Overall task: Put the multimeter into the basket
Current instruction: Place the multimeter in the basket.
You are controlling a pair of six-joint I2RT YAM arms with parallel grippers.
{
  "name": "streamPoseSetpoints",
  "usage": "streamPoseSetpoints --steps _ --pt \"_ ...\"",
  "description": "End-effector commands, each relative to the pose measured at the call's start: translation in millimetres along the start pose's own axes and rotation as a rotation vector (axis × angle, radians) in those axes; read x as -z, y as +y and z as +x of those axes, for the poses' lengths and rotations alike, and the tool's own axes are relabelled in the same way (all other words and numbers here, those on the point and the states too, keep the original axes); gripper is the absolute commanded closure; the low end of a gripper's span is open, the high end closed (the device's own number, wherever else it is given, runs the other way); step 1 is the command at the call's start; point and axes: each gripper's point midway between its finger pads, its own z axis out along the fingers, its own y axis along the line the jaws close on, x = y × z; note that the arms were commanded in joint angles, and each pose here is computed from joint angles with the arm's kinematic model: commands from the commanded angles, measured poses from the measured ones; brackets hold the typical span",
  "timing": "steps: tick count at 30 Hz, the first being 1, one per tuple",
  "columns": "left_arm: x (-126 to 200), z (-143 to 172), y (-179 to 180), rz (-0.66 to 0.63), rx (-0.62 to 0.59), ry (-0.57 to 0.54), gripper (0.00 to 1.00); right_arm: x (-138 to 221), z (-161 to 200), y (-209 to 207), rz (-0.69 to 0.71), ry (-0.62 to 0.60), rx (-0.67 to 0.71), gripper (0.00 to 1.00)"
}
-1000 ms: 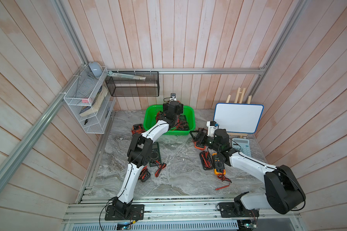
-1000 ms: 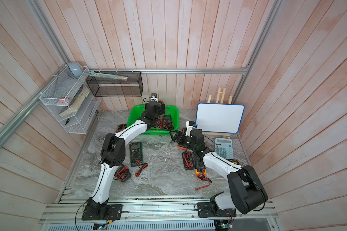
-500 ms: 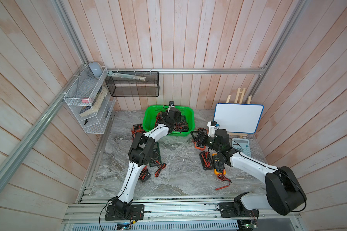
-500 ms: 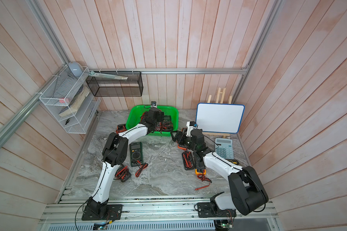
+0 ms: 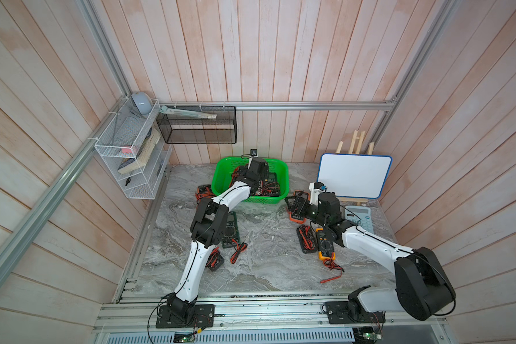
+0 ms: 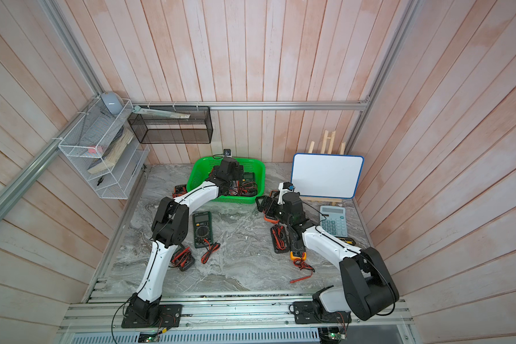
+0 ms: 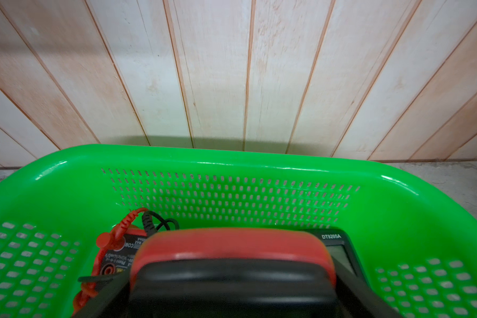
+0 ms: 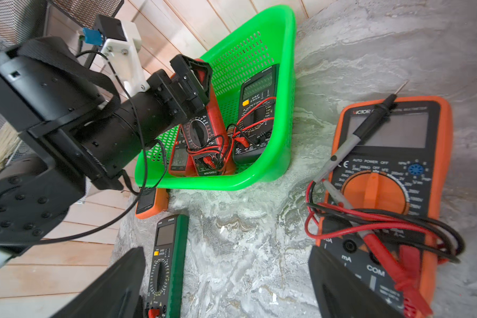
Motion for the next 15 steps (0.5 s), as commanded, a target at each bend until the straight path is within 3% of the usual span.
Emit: streamPoseSetpoints --steps 1,15 --pt "22.9 -59.9 7.0 0.015 0.059 -0.084 0.00 1.6 -10.1 -5.5 0.055 -0.020 0.018 0.02" --pt "44.9 -85.6 16.4 0.037 0.073 -0.102 0.00 -2.2 -5.3 -7.8 0.053 -0.006 0.005 0.02"
